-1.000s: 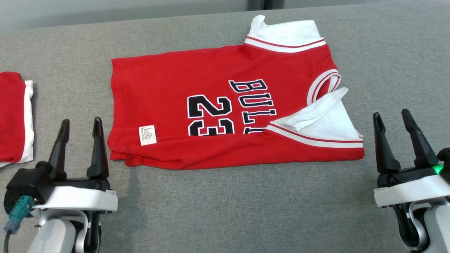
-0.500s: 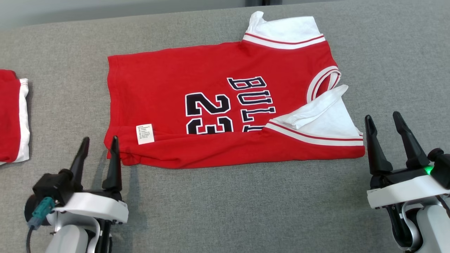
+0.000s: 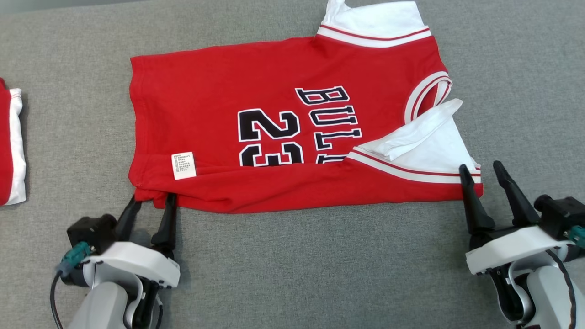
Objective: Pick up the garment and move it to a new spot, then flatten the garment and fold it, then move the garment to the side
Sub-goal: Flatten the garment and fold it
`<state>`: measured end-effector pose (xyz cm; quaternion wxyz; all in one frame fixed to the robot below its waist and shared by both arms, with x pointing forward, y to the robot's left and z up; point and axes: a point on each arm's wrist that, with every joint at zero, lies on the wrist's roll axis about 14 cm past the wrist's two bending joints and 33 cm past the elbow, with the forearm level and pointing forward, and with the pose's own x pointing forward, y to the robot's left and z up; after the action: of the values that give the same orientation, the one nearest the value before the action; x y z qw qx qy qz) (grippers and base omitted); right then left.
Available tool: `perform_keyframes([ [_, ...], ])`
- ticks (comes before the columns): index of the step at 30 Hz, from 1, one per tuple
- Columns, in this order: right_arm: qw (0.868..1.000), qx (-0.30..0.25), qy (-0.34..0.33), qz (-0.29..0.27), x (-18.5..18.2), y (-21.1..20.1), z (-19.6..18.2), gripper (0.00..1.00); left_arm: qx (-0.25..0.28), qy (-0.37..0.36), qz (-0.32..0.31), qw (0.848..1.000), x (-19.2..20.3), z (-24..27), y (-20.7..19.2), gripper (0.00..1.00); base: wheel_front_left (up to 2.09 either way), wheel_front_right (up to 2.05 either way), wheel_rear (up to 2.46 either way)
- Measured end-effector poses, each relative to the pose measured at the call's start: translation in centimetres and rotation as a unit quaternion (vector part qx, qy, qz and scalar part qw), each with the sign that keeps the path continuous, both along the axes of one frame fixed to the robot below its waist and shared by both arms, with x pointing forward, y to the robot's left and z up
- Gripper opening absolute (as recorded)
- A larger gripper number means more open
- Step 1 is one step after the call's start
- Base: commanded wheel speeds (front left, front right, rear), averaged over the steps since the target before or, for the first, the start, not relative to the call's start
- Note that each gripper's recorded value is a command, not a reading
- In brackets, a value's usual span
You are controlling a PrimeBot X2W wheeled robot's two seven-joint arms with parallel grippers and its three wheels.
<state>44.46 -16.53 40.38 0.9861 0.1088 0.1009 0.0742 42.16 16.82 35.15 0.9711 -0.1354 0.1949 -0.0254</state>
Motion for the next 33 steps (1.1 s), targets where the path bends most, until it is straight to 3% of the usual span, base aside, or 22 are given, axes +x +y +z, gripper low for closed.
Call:
perform_keyframes([
  [4,1.000,0.000,0.029,0.005,0.2,0.3,-1.6,1.00,-0.016,0.015,0.001,1.000,0.9,-0.7,-0.1,0.97,0.00,0.00,0.00],
  [6,0.999,0.006,0.048,0.007,0.2,0.7,-2.5,1.00,-0.026,0.024,-0.002,0.999,1.2,-1.0,-0.3,0.00,0.00,0.00,0.00],
  [7,0.998,0.009,0.058,0.011,0.2,1.0,-2.9,0.93,-0.031,0.029,-0.003,0.999,1.4,-1.1,-0.4,0.00,0.00,0.00,0.00],
  [8,0.998,0.014,0.061,0.012,0.3,1.2,-3.0,0.42,-0.032,0.030,-0.004,0.999,1.5,-1.1,-0.3,0.00,0.00,0.00,0.00],
  [9,0.998,0.018,0.064,0.012,0.4,1.3,-3.1,0.00,-0.034,0.031,-0.002,0.999,1.6,-1.1,-0.3,0.00,0.00,0.00,0.00],
  [15,0.997,0.046,0.056,0.007,1.1,1.6,-2.6,0.00,-0.044,0.026,-0.009,0.999,1.5,-0.5,-0.3,0.00,0.00,0.00,0.00],
  [22,0.997,0.074,0.032,0.000,0.2,1.0,-0.9,0.00,-0.059,0.027,-0.018,0.998,-1.2,0.7,-0.1,0.00,0.00,0.00,0.00],
  [33,0.992,0.092,0.085,-0.026,-6.1,0.0,-1.2,0.00,-0.047,0.043,-0.008,0.998,-5.3,3.9,1.2,0.00,0.00,0.00,0.00],
])
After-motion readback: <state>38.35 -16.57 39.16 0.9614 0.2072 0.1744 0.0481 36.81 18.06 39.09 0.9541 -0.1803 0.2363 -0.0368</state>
